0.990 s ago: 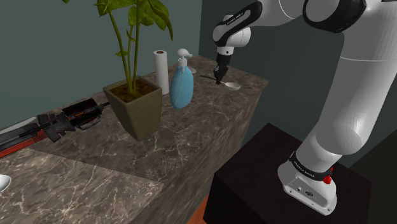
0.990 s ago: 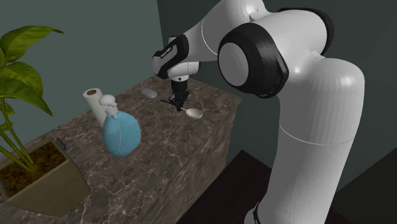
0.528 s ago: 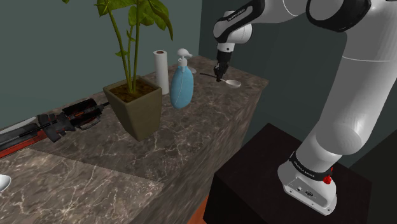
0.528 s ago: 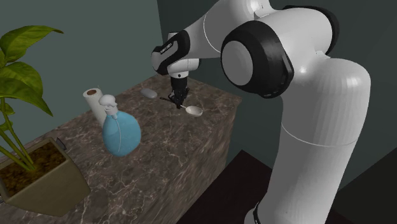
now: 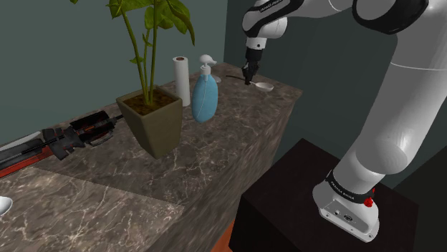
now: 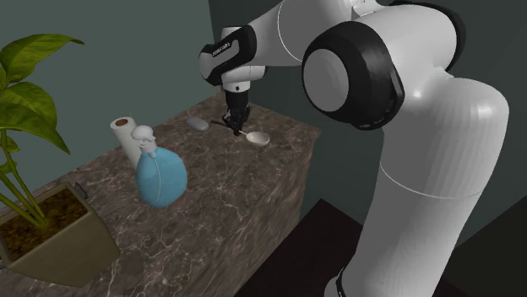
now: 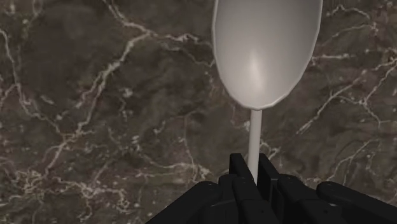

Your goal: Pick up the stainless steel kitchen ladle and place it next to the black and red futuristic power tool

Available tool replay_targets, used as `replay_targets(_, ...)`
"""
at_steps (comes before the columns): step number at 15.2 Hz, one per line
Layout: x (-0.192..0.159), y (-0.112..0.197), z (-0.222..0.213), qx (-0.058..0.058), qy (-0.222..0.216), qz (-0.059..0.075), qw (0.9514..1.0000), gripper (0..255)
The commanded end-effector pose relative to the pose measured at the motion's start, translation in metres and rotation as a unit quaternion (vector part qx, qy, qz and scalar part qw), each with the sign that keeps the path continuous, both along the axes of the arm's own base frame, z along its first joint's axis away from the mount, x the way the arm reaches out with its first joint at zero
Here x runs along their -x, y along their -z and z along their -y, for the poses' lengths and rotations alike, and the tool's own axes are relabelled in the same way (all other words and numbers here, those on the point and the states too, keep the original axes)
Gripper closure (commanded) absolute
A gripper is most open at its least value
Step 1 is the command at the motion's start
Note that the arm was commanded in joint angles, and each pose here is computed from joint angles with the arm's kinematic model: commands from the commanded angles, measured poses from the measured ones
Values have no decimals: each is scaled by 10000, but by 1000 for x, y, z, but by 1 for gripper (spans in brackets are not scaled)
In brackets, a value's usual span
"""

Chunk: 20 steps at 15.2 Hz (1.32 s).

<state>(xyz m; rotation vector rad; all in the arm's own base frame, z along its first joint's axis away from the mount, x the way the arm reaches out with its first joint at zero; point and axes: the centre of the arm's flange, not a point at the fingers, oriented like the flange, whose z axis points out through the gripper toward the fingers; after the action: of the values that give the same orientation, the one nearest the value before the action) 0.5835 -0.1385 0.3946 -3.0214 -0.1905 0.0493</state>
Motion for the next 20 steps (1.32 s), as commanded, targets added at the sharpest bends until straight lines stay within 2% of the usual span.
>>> replay_targets(1,0,-11,-1,0,1,-2,10000,255)
replay_targets(19,0,-105,-1,0,1,-2,10000,255)
replay_targets(20,-3,-105,-14,0,1,-2,10000,255)
